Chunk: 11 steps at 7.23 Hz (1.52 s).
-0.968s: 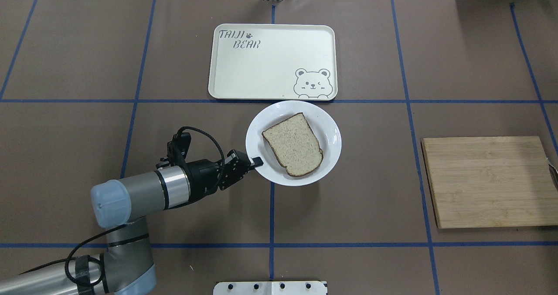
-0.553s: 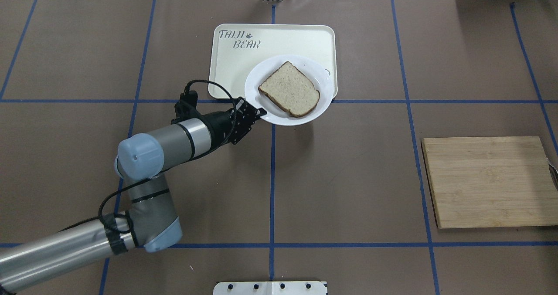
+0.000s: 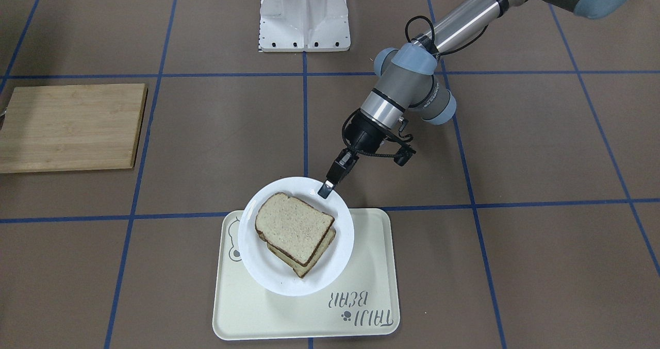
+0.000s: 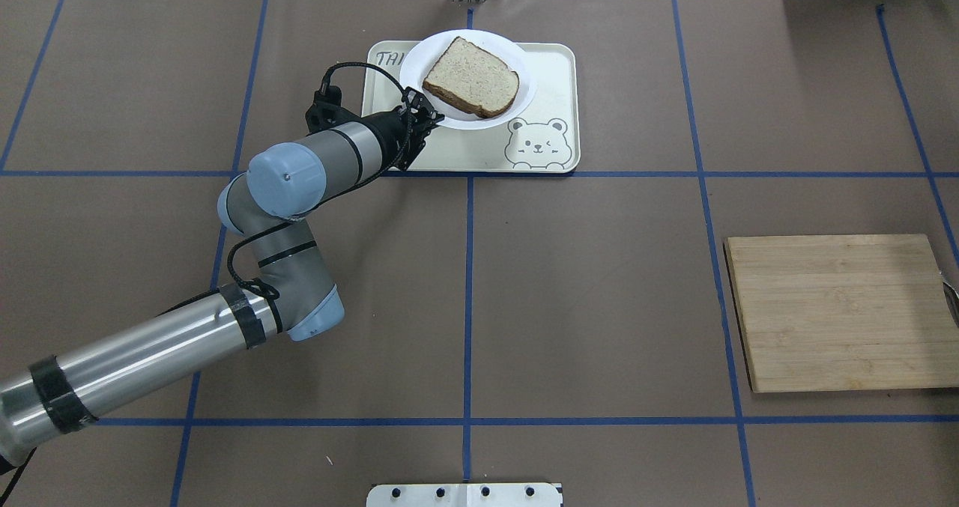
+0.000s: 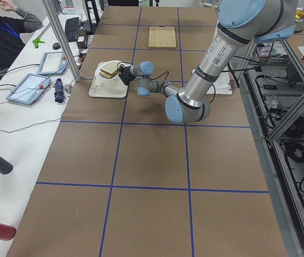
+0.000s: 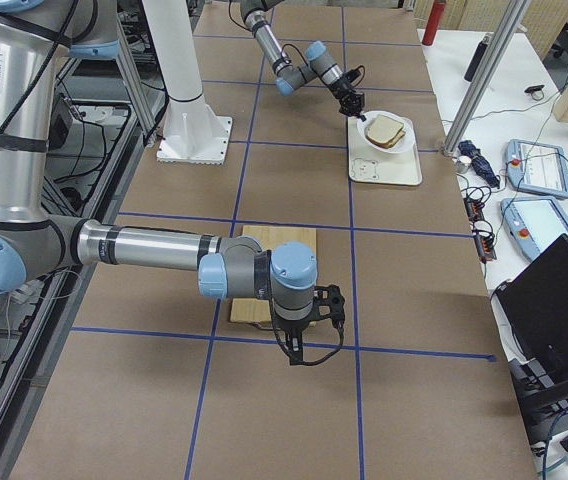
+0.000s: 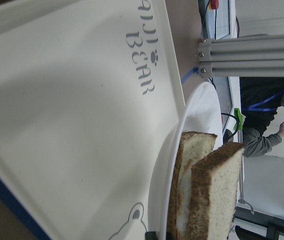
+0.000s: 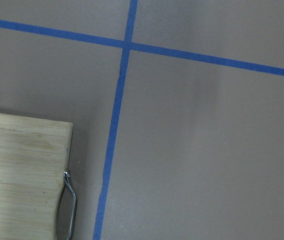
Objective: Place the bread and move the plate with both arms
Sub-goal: 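Release the plate on the tray with the left gripper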
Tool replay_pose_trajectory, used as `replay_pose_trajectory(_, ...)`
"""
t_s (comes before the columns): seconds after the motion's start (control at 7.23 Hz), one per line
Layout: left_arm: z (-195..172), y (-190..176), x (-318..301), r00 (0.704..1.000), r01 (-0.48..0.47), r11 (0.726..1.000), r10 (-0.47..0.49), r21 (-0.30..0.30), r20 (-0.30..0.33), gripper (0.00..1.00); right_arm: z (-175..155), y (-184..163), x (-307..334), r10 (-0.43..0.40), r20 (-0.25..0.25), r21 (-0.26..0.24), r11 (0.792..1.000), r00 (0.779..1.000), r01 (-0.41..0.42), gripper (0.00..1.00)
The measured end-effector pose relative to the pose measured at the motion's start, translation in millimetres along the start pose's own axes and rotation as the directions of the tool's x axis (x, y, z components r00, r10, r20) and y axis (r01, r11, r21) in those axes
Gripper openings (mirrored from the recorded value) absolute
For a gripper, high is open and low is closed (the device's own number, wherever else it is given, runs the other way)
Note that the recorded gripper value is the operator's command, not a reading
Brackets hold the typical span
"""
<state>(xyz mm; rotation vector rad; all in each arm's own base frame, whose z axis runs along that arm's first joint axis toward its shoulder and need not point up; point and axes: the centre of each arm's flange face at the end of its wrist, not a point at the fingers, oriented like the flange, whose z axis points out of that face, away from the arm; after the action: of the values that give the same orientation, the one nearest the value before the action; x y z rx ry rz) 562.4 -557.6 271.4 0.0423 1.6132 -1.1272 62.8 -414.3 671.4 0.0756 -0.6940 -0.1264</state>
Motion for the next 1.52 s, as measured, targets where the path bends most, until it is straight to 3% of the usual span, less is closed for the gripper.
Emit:
replay_pose_trajectory(0.14, 13, -4, -3, 1.000, -0.005, 1.000, 0.004, 0.027, 0.013, 0.09, 0, 0, 0, 0.000, -0.001, 0.000, 1.000, 1.000, 0.000, 1.00)
replay_pose_trajectory(0.28, 21, -4, -8, 1.000, -0.012, 0.999, 0.011, 0.041, 0.025, 0.64, 0, -1, 0, 0.000, -0.001, 0.000, 1.000, 1.000, 0.000, 1.00)
replay_pose_trajectory(0.41, 24, 0, -12, 0.999, -0.020, 0.999, 0.019, 0.042, 0.034, 0.98, 0, -1, 0, -0.001, -0.001, 0.001, 1.000, 1.000, 0.001, 1.00)
replay_pose_trajectory(0.83, -3, 17, -16, 0.991, -0.133, 0.991, 0.133, -0.018, 0.008, 0.99, 0, 0, 0, 0.001, 0.001, 0.000, 1.000, 1.000, -0.001, 1.00)
replay_pose_trajectory(0.97, -27, 18, -14, 0.985, -0.171, 0.983, 0.171, -0.063, -0.005, 0.99, 0, 1, 0, 0.002, 0.002, -0.001, 1.000, 1.000, -0.002, 1.00)
replay_pose_trajectory(1.24, -76, 21, -2, 0.964, -0.253, 0.950, 0.262, -0.183, 0.030, 0.99, 0, 1, 0, -0.002, 0.004, 0.001, 1.000, 1.000, 0.002, 1.00)
replay_pose_trajectory(1.38, -99, 29, 11, 0.933, -0.333, 0.920, 0.354, -0.209, 0.072, 0.99, -1, 2, -1, -0.010, 0.004, 0.003, 1.000, 1.000, 0.010, 1.00)
replay_pose_trajectory(1.52, -124, 35, 22, 0.859, -0.455, 0.863, 0.490, -0.218, 0.149, 0.99, -2, 2, -1, -0.016, 0.002, 0.004, 1.000, 1.000, 0.016, 1.00)
